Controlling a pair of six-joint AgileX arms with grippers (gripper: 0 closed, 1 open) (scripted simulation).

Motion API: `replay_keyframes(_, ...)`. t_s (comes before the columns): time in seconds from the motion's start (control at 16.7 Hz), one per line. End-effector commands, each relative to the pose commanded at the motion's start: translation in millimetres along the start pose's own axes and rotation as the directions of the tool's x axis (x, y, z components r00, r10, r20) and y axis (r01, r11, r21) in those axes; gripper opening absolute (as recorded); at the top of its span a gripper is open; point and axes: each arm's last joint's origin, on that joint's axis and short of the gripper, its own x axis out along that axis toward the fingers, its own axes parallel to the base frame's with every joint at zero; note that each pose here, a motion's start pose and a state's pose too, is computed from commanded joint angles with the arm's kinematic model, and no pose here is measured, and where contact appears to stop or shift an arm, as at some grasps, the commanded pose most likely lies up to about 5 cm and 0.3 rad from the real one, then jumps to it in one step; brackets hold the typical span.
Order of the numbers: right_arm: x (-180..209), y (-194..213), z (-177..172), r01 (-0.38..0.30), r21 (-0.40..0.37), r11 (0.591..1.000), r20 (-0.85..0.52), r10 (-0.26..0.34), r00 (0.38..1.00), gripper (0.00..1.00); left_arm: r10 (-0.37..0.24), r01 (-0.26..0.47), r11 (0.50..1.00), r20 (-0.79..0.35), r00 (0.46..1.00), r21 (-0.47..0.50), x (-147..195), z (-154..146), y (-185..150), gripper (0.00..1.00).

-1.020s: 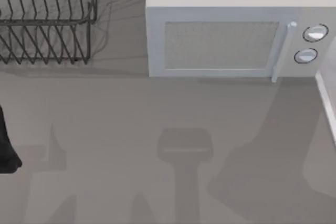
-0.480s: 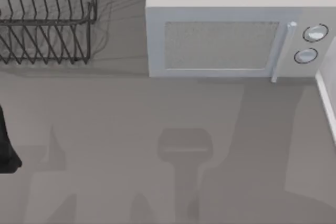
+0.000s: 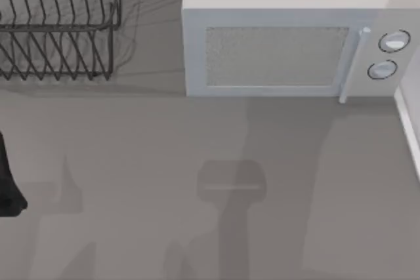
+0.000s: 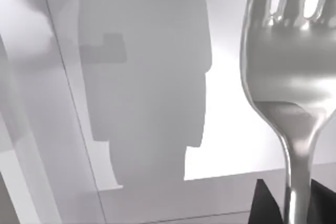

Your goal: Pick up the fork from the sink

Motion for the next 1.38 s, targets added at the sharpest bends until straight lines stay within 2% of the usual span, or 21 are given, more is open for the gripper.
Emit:
replay_keyframes(0.18,-27.9,43.6,-35.5,0.015,0.075,0.997,-0.034,-0.012,0.999,0.00,0.000,0.000,1.000,0.000,1.000,0.000,0.0,0.0,0.0,1.00)
replay_keyframes(0.36,-49.4,95.5,-85.4,0.037,0.100,0.994,-0.060,-0.031,0.998,0.00,0.000,0.000,1.000,0.000,1.000,0.000,0.0,0.0,0.0,1.00)
replay_keyframes(0.54,-59.8,147.1,-140.5,0.044,0.060,0.997,-0.054,-0.040,0.998,0.00,0.000,0.000,1.000,0.000,1.000,0.000,0.0,0.0,0.0,1.00)
replay_keyframes(0.78,-57.2,200.6,-199.7,0.022,-0.061,0.998,-0.026,-0.024,0.999,0.00,0.000,0.000,1.000,0.000,1.000,0.000,0.0,0.0,0.0,1.00)
replay_keyframes(1.02,-55.0,223.0,-222.3,0.001,-0.140,0.990,-0.004,-0.002,1.000,0.00,0.000,0.000,1.000,0.000,1.000,0.000,0.0,0.0,0.0,1.00)
replay_keyframes(1.38,-49.9,222.7,-220.8,0.003,-0.135,0.991,-0.009,-0.004,1.000,0.00,0.000,0.000,1.000,0.000,1.000,0.000,0.0,0.0,0.0,1.00)
